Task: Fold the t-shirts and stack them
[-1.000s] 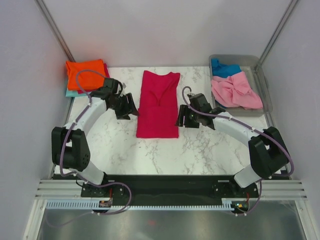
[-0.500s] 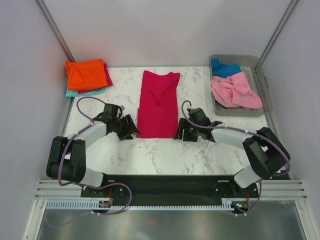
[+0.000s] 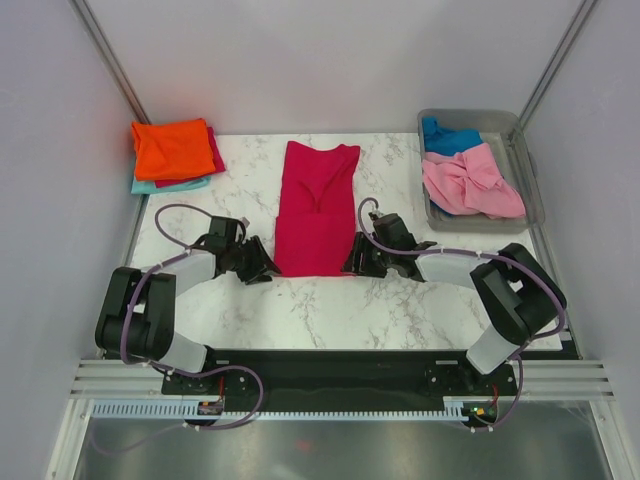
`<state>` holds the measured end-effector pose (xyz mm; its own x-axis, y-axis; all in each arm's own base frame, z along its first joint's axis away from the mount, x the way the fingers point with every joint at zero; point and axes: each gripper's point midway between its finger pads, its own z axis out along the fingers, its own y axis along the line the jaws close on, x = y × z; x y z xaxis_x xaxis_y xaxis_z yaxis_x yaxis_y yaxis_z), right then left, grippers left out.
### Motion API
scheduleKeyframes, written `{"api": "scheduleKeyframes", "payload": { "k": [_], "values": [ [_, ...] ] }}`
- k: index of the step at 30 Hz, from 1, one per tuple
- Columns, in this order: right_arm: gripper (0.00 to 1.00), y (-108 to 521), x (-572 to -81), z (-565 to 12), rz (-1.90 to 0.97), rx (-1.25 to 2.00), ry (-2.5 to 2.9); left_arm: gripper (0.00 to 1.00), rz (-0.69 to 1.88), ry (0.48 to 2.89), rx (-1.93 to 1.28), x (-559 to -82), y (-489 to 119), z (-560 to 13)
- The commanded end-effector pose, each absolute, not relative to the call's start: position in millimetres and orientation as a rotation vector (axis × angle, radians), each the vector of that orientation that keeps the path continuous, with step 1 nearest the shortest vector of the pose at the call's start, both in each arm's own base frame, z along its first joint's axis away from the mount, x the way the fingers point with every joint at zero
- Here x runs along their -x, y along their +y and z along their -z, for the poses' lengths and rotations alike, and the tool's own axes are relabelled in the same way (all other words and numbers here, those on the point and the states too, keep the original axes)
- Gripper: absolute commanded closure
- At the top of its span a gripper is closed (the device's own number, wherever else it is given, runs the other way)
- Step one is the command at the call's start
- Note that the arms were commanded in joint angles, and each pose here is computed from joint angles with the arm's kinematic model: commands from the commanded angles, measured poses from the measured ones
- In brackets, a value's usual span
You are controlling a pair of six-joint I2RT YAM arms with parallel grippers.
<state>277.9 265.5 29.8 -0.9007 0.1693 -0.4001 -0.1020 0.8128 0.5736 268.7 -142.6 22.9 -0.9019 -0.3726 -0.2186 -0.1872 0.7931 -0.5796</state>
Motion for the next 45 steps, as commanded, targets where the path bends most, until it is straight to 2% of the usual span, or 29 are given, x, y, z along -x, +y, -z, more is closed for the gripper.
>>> {"api": "scheduleKeyframes", "payload": {
  "k": [1, 8, 10, 16, 18, 20, 22, 25, 28, 34, 39, 45],
  "values": [
    [0.41, 261, -274, -10, -0.795, -0.053, 2.603, 0.54, 0.782, 2.655, 0.483, -269, -140, -13],
    [0.44, 258, -272, -7, -0.788, -0.045, 2.604, 0.54, 0.775, 2.645, 0.467, -270, -142, -13],
    [0.51, 257, -270, -5, -0.786, -0.045, 2.611, 0.56, 0.768, 2.641, 0.466, -271, -142, -13],
    [0.64, 255, -270, 1, -0.762, -0.052, 2.618, 0.74, 0.742, 2.624, 0.457, -276, -141, -13],
    [0.67, 253, -270, 2, -0.754, -0.053, 2.618, 0.76, 0.724, 2.624, 0.458, -277, -141, -12],
    [0.77, 254, -271, 3, -0.751, -0.054, 2.617, 0.83, 0.704, 2.614, 0.454, -279, -140, -13],
    [0.88, 253, -271, 5, -0.746, -0.051, 2.622, 0.98, 0.696, 2.608, 0.441, -279, -141, -12],
    [0.96, 254, -271, 2, -0.753, -0.051, 2.619, 0.98, 0.702, 2.613, 0.419, -277, -144, -12],
    [1.00, 250, -267, -6, -0.751, -0.057, 2.610, 0.98, 0.751, 2.616, 0.401, -267, -151, -22],
    [1.00, 227, -240, -36, -0.714, -0.078, 2.594, 0.98, 0.829, 2.568, 0.330, -233, -156, -63],
    [1.00, 229, -206, -65, -0.770, -0.063, 2.585, 0.98, 0.874, 2.616, 0.217, -187, -177, -81],
    [1.00, 235, -159, -85, -0.815, -0.104, 2.589, 0.98, 0.997, 2.553, 0.122, -138, -195, -124]
  ]
}}
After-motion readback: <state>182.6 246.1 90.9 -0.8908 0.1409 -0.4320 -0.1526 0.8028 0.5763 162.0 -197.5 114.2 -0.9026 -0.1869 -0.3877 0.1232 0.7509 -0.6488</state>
